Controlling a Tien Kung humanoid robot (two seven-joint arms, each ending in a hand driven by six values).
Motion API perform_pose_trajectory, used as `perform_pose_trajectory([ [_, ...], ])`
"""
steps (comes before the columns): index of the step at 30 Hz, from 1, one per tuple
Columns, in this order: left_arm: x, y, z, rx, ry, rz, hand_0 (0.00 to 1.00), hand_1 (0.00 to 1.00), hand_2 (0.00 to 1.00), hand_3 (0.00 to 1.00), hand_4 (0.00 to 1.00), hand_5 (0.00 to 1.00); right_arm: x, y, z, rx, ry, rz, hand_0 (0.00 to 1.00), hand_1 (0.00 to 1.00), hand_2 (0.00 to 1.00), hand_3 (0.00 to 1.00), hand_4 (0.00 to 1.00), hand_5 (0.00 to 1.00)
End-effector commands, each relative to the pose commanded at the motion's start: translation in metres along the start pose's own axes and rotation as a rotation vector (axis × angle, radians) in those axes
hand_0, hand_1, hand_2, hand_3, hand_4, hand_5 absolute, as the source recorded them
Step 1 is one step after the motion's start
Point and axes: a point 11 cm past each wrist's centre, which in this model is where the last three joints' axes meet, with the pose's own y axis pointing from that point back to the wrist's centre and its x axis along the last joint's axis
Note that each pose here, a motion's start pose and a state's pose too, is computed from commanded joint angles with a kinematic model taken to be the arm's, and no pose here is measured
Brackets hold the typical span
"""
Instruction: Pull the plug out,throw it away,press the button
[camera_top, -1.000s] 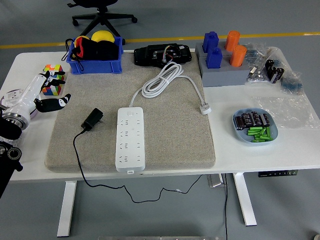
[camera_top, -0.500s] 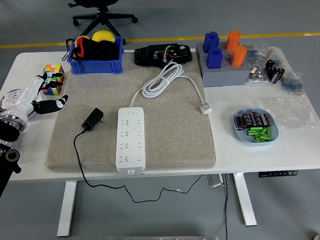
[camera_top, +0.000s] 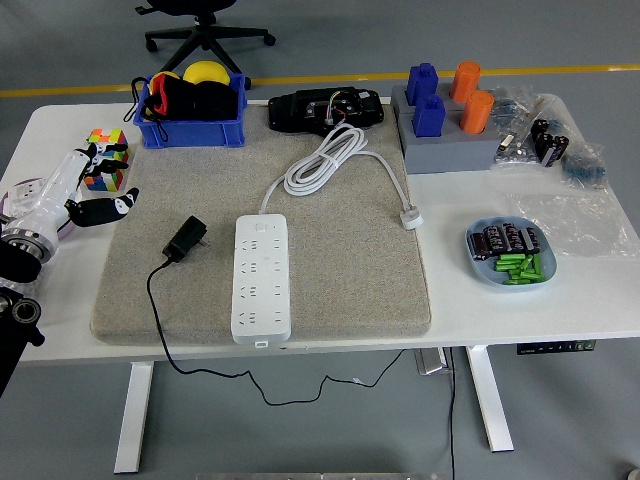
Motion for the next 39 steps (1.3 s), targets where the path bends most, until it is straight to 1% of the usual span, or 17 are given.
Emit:
perform_pose_trajectory([
  [8, 0.0013, 0.0010, -0.0003, 0.003, -0.004, 0.004, 0.784, 0.746, 0.723, 0.809, 0.676, 0.089, -0.0001, 0.0001, -0.0007, -0.002, -0.003, -0.004, 0.705, 0.679, 0.665, 0.618, 0.715, 0.489],
  [17, 0.0024, 0.0015, 0.0048, -0.010, -0.006, 0.005, 0.779, 0.740, 0.723, 0.814, 0.676, 0.089, -0.0006, 0.0001, -0.0024, 0.002, -0.007, -0.006, 0.704, 0.679, 0.664, 0.618, 0.715, 0.490],
  [39, 0.0020, 0.0012, 0.0055, -0.013, -0.002, 0.003, 0.773, 0.725, 0.721, 0.812, 0.676, 0.091, -0.0005, 0.0001, -0.0024, 0.001, -0.005, -0.009, 0.706, 0.681, 0.665, 0.618, 0.715, 0.491],
])
